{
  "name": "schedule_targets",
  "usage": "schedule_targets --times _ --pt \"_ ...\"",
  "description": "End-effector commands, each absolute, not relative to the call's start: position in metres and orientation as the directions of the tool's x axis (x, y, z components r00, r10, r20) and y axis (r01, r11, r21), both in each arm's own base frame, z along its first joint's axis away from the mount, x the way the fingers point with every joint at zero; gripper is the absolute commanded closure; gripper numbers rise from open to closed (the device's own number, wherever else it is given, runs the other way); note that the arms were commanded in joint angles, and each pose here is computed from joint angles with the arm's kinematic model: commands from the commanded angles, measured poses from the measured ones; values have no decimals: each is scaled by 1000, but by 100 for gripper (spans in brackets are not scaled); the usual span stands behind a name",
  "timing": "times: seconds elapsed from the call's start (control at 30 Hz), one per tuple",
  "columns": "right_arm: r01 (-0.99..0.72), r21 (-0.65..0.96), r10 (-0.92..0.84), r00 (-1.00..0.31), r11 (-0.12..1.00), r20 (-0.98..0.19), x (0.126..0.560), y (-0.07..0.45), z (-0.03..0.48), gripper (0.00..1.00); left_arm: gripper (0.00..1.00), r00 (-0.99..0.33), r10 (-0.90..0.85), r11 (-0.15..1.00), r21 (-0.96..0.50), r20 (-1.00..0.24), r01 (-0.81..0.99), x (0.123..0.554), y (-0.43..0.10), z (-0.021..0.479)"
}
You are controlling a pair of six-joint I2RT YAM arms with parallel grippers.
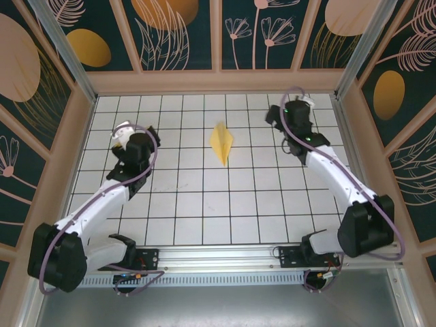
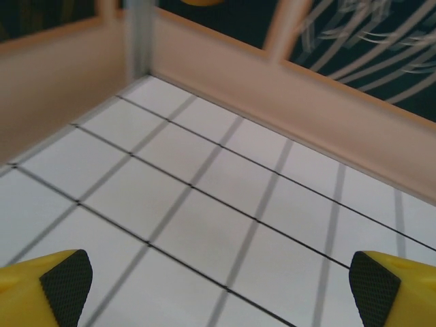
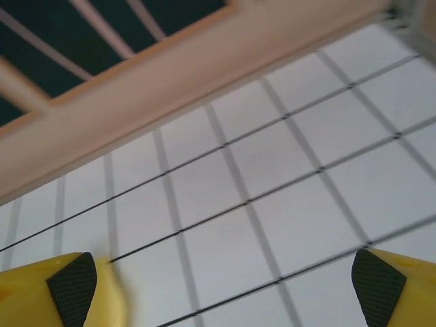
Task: Fold a paper plane with a square sheet of paper (pick it up from the middle)
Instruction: Move the paper plane to the center of the table, then reset both arms
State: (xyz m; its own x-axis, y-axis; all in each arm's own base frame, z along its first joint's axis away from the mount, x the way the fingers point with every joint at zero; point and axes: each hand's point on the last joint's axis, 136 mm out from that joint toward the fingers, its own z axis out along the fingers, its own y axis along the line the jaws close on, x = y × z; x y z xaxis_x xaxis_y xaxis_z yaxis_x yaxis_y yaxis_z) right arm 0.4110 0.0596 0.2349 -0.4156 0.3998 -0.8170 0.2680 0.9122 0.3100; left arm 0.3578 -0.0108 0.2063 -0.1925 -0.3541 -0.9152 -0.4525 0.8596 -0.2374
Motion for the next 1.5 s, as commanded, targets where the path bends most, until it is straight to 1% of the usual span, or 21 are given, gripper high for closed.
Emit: schedule_targets --times 0.0,0.13,0.23,0.33,0.5,0.63,0.77,0.83,0.9,1.03,1.3,1.47 --pt "401 242 381 -315 884 -869 398 -1 222 1 2 -144 -283 802 -152 -948 -578 340 34 199" --pt "471 178 345 -295 864 -891 391 -48 189 1 1 -161 -249 785 -101 -955 -611 332 54 182" --pt "483 121 302 -319 867 -898 394 -64 164 2 1 -169 -215 797 -73 -962 -599 331 60 169" --pt "447 82 249 -328 891 -911 393 -61 144 2 1 -185 -185 834 -55 -965 -548 334 60 160" --pt "341 103 206 -283 935 -937 390 -46 138 2 1 -149 -135 895 -56 -980 -443 339 56 154" --pt "269 115 187 -262 956 -947 389 -35 131 2 2 -79 -117 942 -86 -990 -324 344 43 157" --pt "228 115 170 -238 967 -956 390 -29 128 2 2 -84 -90 968 -67 -992 -241 357 31 153" --pt "200 107 151 -220 974 -964 389 -25 129 2 1 -51 -90 975 -77 -995 -207 359 27 158" --pt "187 99 138 -204 977 -969 387 -25 128 2 2 -49 -81 983 -71 -996 -167 363 21 157" --pt "135 97 118 -161 986 -980 383 -19 132 2 1 -42 -72 987 -64 -997 -150 368 20 148" --pt "33 108 112 -145 994 -983 377 -10 121 1 1 -79 -85 989 -74 -993 -128 377 20 137" --pt "30 111 114 -150 993 -982 378 -9 120 1 1 -74 -81 989 -71 -994 -132 375 22 137"
